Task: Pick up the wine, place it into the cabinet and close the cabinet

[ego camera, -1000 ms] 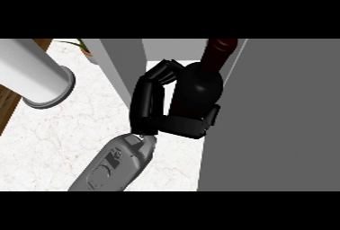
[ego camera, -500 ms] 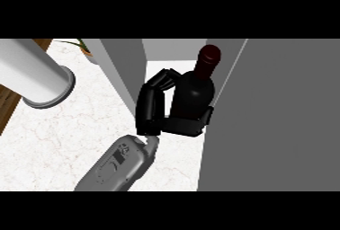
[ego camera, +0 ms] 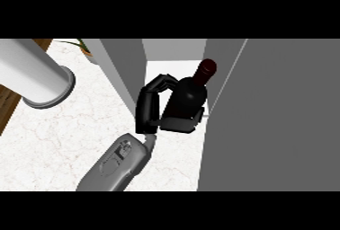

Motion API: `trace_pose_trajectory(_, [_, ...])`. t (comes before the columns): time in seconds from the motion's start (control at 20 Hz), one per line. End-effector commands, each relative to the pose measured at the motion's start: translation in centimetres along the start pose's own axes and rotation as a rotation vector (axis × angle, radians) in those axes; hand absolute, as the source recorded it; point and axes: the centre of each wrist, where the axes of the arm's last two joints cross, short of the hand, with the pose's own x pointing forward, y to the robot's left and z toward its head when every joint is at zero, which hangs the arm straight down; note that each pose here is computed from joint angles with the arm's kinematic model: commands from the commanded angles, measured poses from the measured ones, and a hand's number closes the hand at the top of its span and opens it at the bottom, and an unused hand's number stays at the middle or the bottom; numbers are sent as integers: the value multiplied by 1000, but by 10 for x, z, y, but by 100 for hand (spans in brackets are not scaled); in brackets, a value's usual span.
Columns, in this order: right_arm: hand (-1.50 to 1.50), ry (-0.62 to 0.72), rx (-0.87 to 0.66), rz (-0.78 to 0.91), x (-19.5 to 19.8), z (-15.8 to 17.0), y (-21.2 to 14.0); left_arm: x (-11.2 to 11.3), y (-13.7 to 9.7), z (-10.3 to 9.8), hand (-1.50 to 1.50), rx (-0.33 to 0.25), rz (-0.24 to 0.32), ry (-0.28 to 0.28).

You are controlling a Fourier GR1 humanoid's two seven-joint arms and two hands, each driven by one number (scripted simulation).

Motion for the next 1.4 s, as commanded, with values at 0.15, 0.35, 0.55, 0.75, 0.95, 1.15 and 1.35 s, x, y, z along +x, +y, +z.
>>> trace_pose_trajectory(0.15, [-150,-59,34,-42,20,10,3,-12,12,-13,150,47,-25,-14])
trace_pose_trajectory(0.35, [-150,-56,26,-53,9,17,-9,-25,25,-4,150,73,24,-12])
trace_pose_trajectory(0.55, [-150,-69,34,-47,24,12,-6,-22,18,-34,150,81,-2,10])
trace_pose_trajectory(0.75, [-150,-46,12,-63,13,23,-6,-28,34,-42,150,32,9,36])
trace_pose_trajectory(0.95, [-150,-54,35,-72,12,20,9,-24,19,-57,150,75,4,48])
trace_pose_trajectory(1.15, [-150,-66,30,-74,12,6,-4,-36,31,-66,150,63,1,93])
trace_pose_trajectory(1.35, [-150,-47,53,-73,28,13,10,-39,32,-75,150,62,-36,93])
